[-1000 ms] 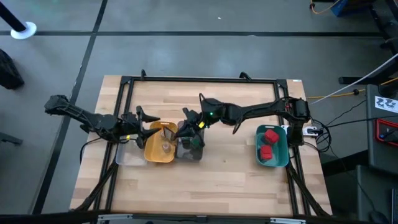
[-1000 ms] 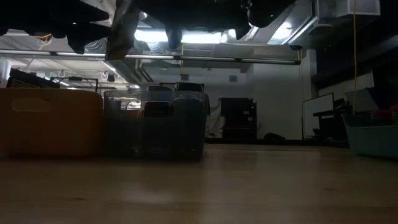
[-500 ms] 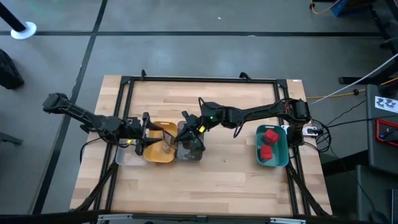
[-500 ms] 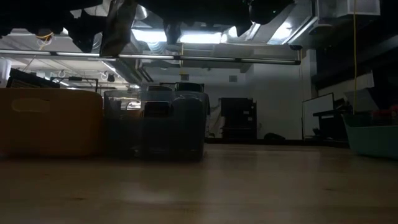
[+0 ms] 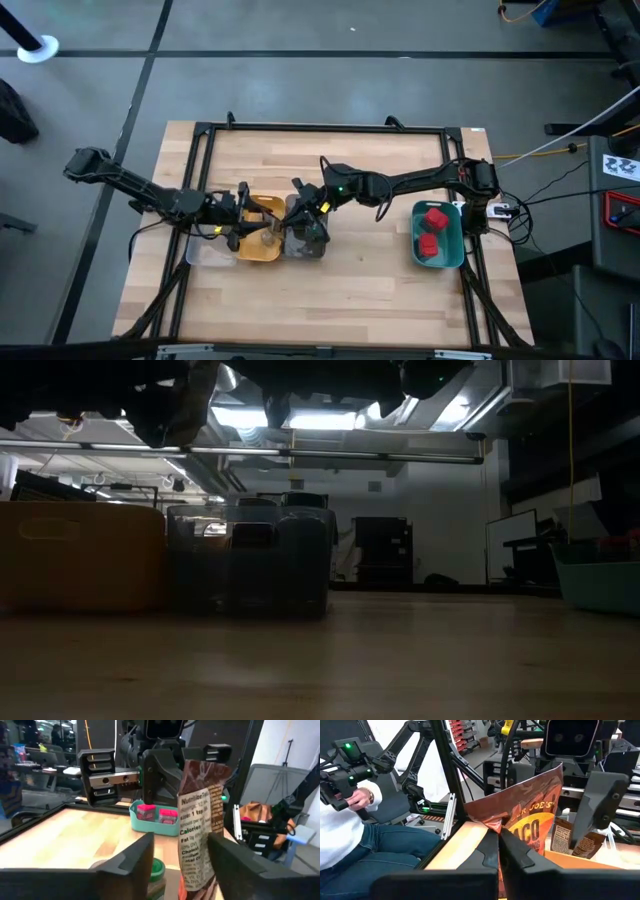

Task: Sort spices by type
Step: Put the orange spice bag into the transparent bin

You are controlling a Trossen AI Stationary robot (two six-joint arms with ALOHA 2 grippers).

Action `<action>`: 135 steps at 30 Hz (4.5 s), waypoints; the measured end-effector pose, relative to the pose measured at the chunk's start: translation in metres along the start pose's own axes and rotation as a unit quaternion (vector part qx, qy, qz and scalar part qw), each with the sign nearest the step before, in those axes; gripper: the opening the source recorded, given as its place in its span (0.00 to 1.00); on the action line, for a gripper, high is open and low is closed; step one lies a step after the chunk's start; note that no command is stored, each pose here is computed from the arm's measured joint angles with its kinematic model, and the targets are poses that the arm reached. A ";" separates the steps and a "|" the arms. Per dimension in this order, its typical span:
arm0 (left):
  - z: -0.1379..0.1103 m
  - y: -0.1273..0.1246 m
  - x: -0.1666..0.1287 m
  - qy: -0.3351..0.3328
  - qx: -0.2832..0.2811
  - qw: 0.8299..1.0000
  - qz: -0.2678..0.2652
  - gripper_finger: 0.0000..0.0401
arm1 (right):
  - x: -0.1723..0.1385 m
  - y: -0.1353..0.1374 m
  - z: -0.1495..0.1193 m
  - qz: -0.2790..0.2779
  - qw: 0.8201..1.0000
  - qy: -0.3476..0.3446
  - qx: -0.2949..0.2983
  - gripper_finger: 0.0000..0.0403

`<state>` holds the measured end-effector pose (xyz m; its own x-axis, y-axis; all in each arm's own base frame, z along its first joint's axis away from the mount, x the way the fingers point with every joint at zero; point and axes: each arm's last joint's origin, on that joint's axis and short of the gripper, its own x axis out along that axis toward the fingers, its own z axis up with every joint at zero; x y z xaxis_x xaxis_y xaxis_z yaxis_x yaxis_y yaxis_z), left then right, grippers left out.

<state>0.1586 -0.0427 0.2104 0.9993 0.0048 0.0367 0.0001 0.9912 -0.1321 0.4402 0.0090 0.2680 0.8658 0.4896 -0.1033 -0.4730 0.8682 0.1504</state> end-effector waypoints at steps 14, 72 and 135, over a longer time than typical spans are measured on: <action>0.002 0.000 -0.001 -0.009 0.022 1.000 -0.002 0.03 | 0.000 -0.001 0.000 -0.009 1.000 -0.001 0.002 0.01; 0.002 0.017 -0.103 0.272 -0.169 0.939 -0.130 0.00 | 0.000 -0.004 -0.007 -0.063 0.997 0.028 0.025 0.47; -0.008 0.018 -0.097 0.265 -0.180 0.943 -0.090 0.01 | 0.116 -0.006 0.000 -0.177 0.935 0.052 0.303 0.47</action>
<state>0.0623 -0.0262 0.1966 0.8598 -0.3197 -0.3983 0.0877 0.8607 -0.5015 0.5436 0.0605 0.2551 0.9147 0.2134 -0.3431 0.0470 0.7872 0.6149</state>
